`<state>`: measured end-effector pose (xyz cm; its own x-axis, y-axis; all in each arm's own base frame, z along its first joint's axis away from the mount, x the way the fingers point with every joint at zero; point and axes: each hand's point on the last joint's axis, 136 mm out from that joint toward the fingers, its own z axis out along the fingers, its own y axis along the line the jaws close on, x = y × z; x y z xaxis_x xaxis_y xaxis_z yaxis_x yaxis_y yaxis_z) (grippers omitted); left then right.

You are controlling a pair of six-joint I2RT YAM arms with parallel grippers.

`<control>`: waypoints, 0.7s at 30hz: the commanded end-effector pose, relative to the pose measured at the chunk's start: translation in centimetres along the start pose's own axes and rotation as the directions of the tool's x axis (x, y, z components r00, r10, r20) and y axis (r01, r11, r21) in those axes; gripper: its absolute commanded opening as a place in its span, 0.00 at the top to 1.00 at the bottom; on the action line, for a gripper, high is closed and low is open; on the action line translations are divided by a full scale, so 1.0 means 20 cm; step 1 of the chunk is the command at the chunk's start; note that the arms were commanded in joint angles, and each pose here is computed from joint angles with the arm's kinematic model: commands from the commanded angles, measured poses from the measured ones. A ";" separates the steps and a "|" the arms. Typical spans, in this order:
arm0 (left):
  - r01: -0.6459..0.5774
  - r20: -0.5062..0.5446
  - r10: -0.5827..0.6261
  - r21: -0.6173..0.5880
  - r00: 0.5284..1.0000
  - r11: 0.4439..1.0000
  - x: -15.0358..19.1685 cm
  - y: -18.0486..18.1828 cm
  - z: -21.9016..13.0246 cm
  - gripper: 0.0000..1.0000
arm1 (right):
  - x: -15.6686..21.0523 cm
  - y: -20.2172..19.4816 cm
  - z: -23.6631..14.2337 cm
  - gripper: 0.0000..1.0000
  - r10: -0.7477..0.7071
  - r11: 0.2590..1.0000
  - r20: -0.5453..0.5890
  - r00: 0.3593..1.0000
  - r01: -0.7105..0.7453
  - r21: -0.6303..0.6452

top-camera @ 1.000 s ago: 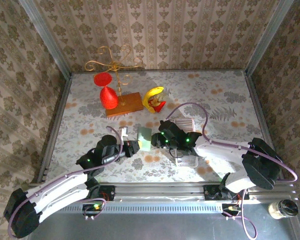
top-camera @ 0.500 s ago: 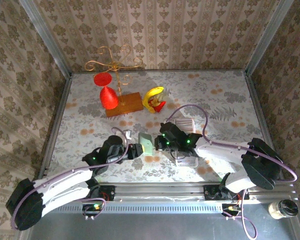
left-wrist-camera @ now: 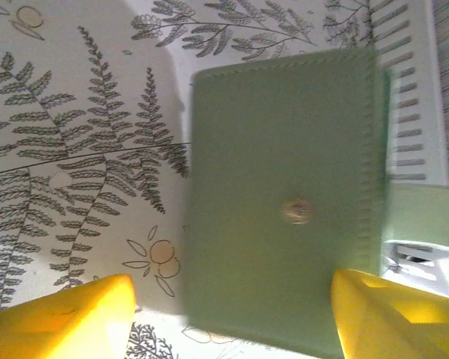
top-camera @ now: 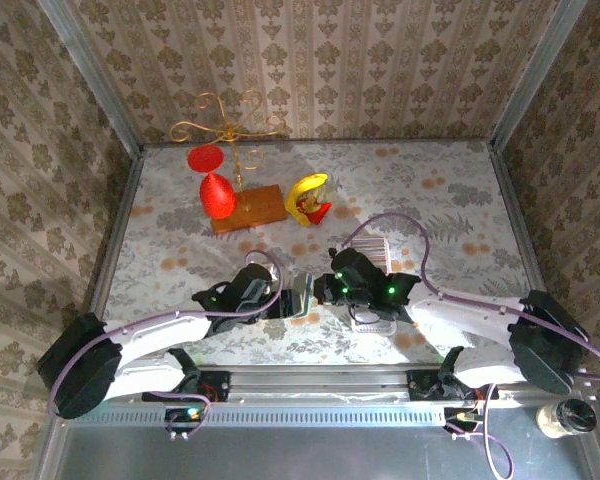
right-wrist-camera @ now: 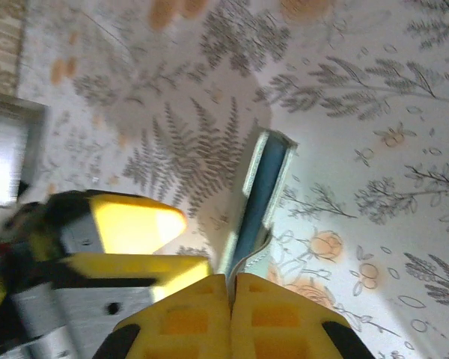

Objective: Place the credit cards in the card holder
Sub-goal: Open the card holder at the center of the table.

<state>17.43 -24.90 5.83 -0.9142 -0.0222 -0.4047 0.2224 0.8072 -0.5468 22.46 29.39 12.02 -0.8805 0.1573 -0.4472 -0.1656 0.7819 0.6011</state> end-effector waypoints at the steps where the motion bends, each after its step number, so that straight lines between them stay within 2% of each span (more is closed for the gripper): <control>1: -0.009 0.029 0.010 -0.020 1.000 1.000 -0.04 -0.01 -0.01 0.27 | -0.02 0.05 -0.04 1.00 -0.008 0.999 0.024 1.000 0.008 -0.034; 6: 0.010 0.067 -0.010 -0.004 0.998 1.000 -0.08 -0.03 -0.04 0.22 | -0.01 0.05 -0.01 1.00 -0.012 0.999 0.006 1.000 0.012 -0.031; 14: 0.049 0.180 -0.050 0.008 0.982 0.999 -0.15 -0.02 -0.14 0.23 | 0.00 0.04 0.01 1.00 -0.008 1.000 -0.001 1.000 0.008 -0.021; 17: 0.030 0.168 -0.036 0.043 0.985 0.999 -0.15 -0.06 -0.14 0.25 | 0.00 0.04 0.01 1.00 -0.013 1.000 -0.002 1.000 0.013 -0.022; 21: 0.020 0.117 -0.019 -0.011 0.993 1.000 -0.12 -0.03 -0.11 0.32 | -0.01 0.04 0.02 1.00 -0.012 1.000 -0.001 1.000 0.012 -0.019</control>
<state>19.00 -24.23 9.48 -0.8570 -0.1368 -0.4968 0.2107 0.7868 -0.5801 22.49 29.54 11.88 -0.8818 0.1552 -0.4454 -0.1670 0.7805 0.6024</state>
